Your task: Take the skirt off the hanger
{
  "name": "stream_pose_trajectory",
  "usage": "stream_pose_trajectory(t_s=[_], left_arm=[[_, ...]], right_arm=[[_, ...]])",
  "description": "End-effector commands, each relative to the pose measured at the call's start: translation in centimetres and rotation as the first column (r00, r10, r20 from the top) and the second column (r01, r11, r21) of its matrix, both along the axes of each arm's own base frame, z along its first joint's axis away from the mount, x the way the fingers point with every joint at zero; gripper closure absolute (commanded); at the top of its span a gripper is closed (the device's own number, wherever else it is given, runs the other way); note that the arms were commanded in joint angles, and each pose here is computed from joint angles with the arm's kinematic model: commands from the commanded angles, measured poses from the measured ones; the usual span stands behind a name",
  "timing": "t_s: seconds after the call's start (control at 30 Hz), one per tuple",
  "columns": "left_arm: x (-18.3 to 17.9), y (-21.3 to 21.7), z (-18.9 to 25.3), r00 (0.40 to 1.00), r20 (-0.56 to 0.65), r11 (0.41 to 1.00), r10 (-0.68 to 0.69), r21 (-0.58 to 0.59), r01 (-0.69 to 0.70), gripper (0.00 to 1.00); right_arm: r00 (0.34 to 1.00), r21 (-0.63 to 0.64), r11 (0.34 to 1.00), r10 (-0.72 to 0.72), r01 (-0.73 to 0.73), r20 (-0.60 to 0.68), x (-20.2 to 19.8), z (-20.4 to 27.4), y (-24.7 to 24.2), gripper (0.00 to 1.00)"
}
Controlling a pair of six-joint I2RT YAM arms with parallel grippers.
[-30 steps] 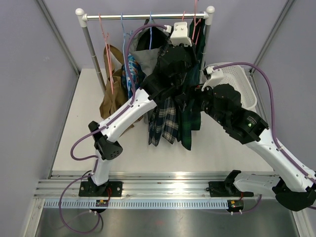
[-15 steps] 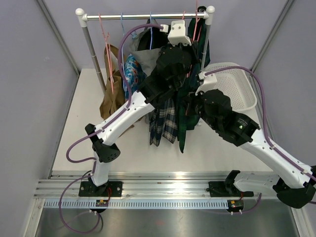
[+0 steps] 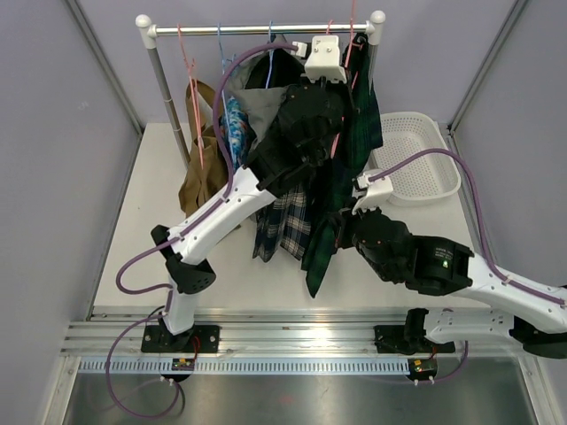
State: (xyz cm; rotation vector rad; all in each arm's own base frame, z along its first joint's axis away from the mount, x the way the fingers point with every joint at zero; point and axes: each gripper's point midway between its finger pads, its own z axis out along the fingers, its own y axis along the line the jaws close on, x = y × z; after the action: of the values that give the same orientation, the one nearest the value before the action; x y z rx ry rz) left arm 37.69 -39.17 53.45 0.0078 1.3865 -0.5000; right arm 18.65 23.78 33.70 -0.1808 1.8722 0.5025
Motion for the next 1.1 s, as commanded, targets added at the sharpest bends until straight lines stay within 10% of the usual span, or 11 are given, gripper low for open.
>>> stream_pose_trajectory(t_s=[0.0,0.2,0.47,0.6,1.07], left_arm=[[-0.4,9.3,11.6,0.965,0.224,0.958,0.139,-0.276,-0.074,1.00],[-2.2,8.9,10.0,0.987,0.161,0.988,-0.001,-0.154,0.026,1.00],[-14.5,4.6,0.4,0.970,-0.082,0.953,-0.229,0.184,0.241,1.00],[-19.6,3.3,-2.2,0.894,-0.249,0.899,-0.372,0.146,0.414,1.00],[-21.4,7.7,-8.2,0.900,-0.396,0.909,-0.185,0.279,0.310,1.00]], right_arm=[[0.995,-0.030,0.998,0.058,-0.060,-0.083,-2.4,-2.5,0.6,1.00],[0.991,-0.096,0.987,-0.123,0.128,0.053,0.4,0.4,-1.7,1.00],[0.941,-0.067,0.953,-0.278,0.295,0.194,7.9,8.3,-6.4,1.00],[0.912,-0.107,0.922,-0.341,0.372,0.227,10.9,10.0,-8.5,1.00],[0.599,0.065,0.660,-0.716,0.749,0.359,11.7,21.5,-23.1,1.00]])
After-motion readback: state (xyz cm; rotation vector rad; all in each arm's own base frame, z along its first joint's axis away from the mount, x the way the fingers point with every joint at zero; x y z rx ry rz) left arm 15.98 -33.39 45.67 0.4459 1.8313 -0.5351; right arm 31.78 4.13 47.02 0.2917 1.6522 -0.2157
